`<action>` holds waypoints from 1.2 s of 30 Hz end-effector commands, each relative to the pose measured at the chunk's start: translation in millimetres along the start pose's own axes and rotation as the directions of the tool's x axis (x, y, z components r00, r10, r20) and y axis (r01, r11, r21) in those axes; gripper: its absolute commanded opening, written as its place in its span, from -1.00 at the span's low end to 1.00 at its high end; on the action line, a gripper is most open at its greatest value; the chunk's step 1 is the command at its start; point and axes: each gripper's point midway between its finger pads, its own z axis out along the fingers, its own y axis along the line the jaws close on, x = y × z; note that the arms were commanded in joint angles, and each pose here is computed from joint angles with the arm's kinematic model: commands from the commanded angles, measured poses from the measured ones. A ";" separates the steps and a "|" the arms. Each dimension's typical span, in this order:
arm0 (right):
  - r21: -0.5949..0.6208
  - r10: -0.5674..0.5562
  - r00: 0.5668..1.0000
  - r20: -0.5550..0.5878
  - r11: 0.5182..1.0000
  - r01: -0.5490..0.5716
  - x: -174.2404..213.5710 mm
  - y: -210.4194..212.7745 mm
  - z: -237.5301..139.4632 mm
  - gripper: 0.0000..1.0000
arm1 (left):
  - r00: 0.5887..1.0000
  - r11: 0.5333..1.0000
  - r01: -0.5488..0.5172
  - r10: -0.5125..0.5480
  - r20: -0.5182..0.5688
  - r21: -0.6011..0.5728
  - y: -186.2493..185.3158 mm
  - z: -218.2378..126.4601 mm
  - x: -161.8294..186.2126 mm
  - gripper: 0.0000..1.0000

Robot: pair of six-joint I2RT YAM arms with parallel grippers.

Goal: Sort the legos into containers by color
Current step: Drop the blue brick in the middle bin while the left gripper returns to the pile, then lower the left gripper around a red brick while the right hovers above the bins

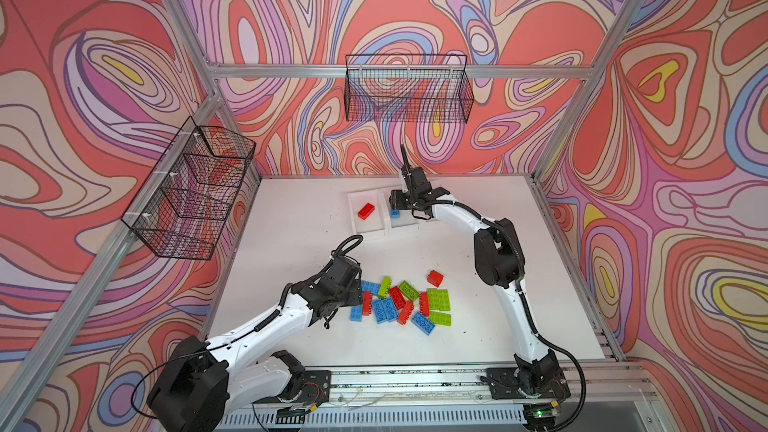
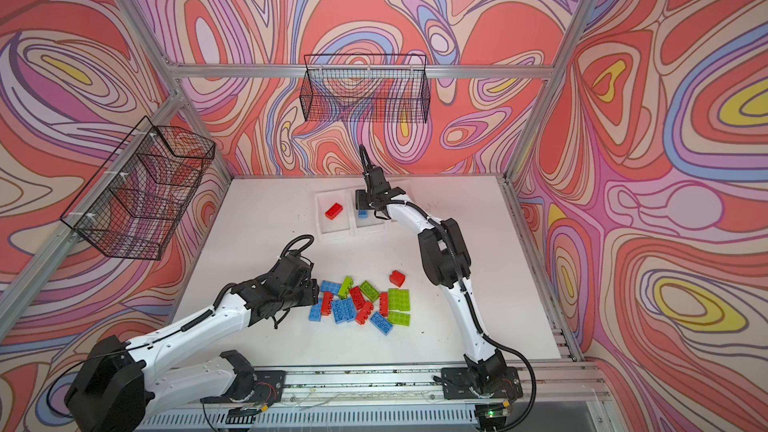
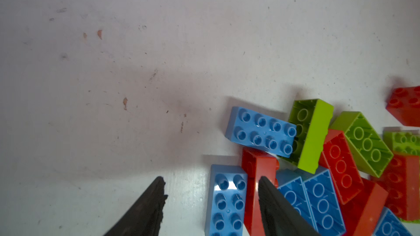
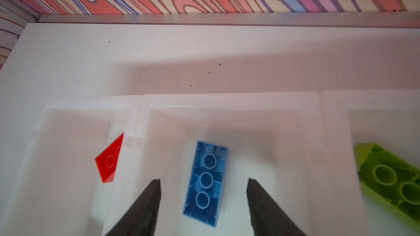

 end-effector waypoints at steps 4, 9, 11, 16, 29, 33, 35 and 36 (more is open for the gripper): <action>0.001 0.002 0.995 0.101 1.000 -0.002 -34.2 -3.6 -49.0 0.26 | 1.000 0.999 -0.019 0.020 -0.019 0.039 -26.8 -3.9 10.8 0.25; 0.004 0.009 0.988 0.155 1.000 -0.010 -46.6 -7.3 -79.6 0.22 | 0.999 0.999 -0.035 0.036 -0.041 0.038 -37.6 1.9 18.6 0.14; 0.006 0.007 0.986 0.167 1.000 -0.008 -48.6 -7.1 -87.2 0.21 | 0.998 0.998 -0.047 0.049 -0.045 0.037 -41.4 4.3 18.4 0.09; 0.030 0.012 0.988 0.154 0.999 -0.017 -41.3 -17.7 -91.5 0.19 | 0.995 0.997 -0.071 0.073 -0.075 0.023 -46.2 13.7 19.6 -0.02; 0.068 0.027 0.987 0.159 0.997 -0.039 -31.9 -32.3 -106.8 0.16 | 0.988 0.994 -0.108 0.106 -0.109 -0.005 -46.8 27.7 24.2 -0.22; 0.081 0.028 0.986 0.162 0.996 -0.041 -30.8 -36.3 -113.3 0.16 | 0.987 0.993 -0.114 0.113 -0.113 0.002 -50.5 30.9 23.7 -0.26; 0.091 0.029 0.986 0.163 0.995 -0.044 -29.3 -39.3 -116.2 0.15 | 0.986 0.993 -0.121 0.121 -0.111 0.003 -51.4 31.2 22.7 -0.29; 0.095 0.030 0.986 0.164 0.994 -0.046 -28.9 -41.2 -117.7 0.15 | 0.987 0.992 -0.125 0.124 -0.106 0.002 -51.4 30.6 21.2 -0.32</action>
